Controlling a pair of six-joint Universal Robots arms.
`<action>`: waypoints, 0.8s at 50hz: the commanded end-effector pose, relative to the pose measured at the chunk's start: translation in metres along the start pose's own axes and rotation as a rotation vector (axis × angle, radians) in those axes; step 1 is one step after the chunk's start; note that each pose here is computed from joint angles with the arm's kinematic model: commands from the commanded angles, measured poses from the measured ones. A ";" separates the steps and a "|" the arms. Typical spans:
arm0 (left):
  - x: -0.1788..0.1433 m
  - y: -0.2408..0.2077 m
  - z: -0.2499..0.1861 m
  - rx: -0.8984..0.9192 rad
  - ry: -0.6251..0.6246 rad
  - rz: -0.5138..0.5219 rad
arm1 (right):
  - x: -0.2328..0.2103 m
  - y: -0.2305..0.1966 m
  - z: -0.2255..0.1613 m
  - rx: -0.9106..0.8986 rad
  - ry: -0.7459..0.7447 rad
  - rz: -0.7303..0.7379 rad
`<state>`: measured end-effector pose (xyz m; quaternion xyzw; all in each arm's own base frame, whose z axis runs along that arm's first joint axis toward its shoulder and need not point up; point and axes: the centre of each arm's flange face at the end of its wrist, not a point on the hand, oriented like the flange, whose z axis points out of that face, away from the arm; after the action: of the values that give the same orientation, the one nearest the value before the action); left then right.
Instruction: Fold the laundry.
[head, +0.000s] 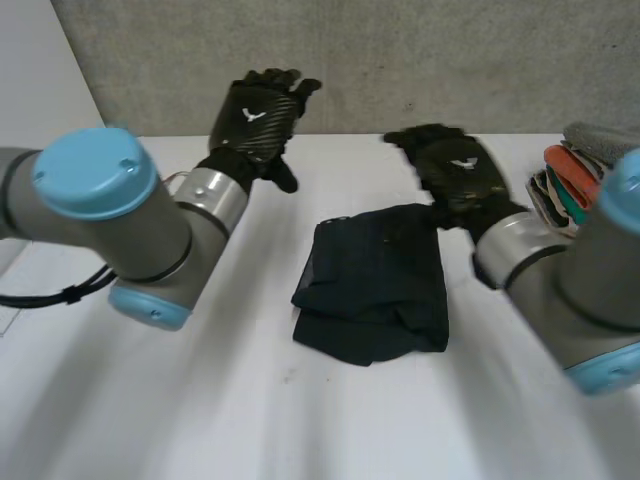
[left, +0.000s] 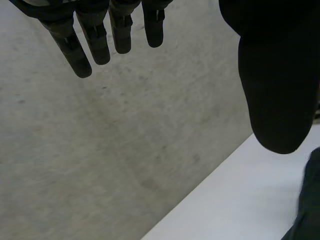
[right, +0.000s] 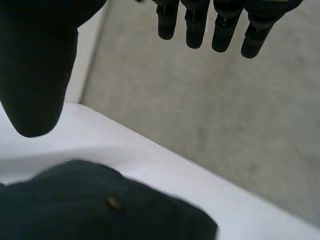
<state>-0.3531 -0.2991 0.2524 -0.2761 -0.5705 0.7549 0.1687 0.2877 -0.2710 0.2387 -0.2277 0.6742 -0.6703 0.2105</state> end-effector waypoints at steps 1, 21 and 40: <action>0.062 0.018 0.005 -0.111 0.159 -0.074 | 0.046 0.012 -0.002 -0.190 0.151 0.048; 0.075 0.097 -0.016 -0.424 0.176 0.166 | 0.046 0.092 0.029 -0.439 0.055 0.069; 0.073 0.103 -0.020 -0.467 0.205 0.201 | 0.050 0.076 0.029 -0.428 0.105 -0.214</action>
<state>-0.3905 -0.2711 0.1204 -0.4432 -0.6870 0.5709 0.0758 0.2621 -0.3271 0.1342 -0.3061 0.8016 -0.5112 0.0489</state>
